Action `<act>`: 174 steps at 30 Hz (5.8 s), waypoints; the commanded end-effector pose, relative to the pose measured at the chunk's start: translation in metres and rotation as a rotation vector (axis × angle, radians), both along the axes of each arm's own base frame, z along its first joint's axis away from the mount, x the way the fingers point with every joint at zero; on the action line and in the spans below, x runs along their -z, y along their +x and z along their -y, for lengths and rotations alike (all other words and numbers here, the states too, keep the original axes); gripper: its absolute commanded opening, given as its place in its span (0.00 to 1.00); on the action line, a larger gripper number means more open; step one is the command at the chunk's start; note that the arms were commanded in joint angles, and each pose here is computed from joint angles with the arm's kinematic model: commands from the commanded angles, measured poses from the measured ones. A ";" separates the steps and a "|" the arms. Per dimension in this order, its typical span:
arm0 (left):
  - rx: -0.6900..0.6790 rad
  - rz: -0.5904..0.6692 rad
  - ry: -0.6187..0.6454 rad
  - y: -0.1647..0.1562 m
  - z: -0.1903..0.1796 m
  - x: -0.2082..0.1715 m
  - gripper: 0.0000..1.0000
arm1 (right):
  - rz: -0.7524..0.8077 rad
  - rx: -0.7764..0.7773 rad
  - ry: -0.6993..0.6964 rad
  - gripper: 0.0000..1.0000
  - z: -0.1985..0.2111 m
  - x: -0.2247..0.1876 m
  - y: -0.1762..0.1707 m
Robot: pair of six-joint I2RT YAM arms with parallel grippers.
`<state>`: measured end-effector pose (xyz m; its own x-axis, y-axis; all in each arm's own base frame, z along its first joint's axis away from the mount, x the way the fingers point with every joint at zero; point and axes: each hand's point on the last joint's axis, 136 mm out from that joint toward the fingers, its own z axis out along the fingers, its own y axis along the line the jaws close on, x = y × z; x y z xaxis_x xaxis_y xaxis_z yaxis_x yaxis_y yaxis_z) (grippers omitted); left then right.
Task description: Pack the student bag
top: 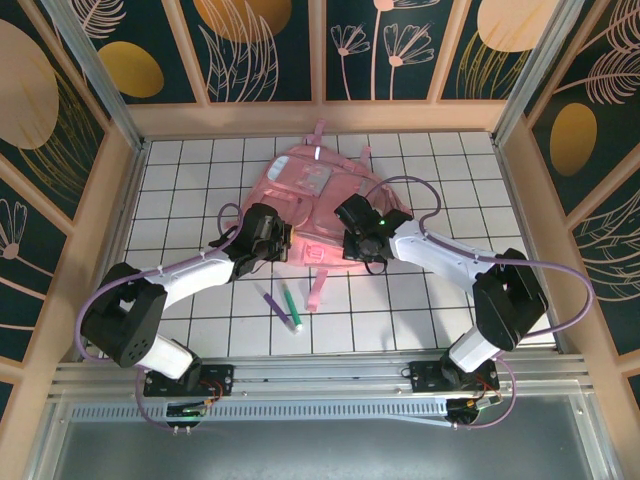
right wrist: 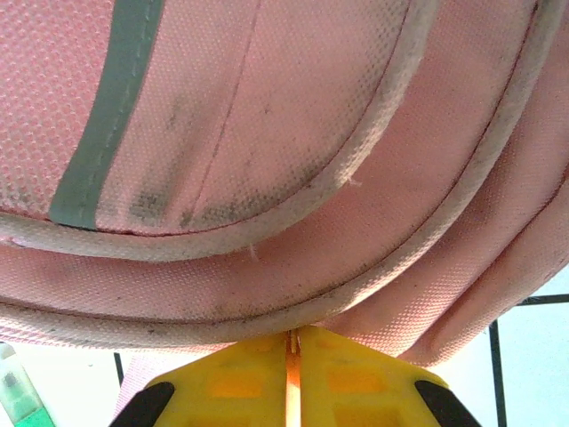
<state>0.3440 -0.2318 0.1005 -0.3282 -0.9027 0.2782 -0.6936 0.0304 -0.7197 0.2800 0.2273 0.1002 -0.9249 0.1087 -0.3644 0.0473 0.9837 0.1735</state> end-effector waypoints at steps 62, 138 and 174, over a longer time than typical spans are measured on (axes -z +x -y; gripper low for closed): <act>0.308 0.166 0.358 0.118 -0.086 -0.019 0.00 | 0.152 -0.403 0.030 0.00 0.007 -0.049 0.012; 0.043 0.038 0.504 -0.010 -0.055 -0.020 0.00 | 0.095 -0.302 -0.073 0.00 0.018 -0.008 0.031; 0.201 -0.039 0.387 -0.033 -0.006 -0.011 0.61 | 0.168 -0.423 0.211 0.00 -0.061 -0.052 0.042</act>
<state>0.3029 -0.2217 0.1159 -0.5925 -0.8020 -0.0749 -0.6137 0.5097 -0.6030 0.3159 0.2740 0.1351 -0.8553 -0.1821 -0.4850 -0.3642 0.8772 0.3128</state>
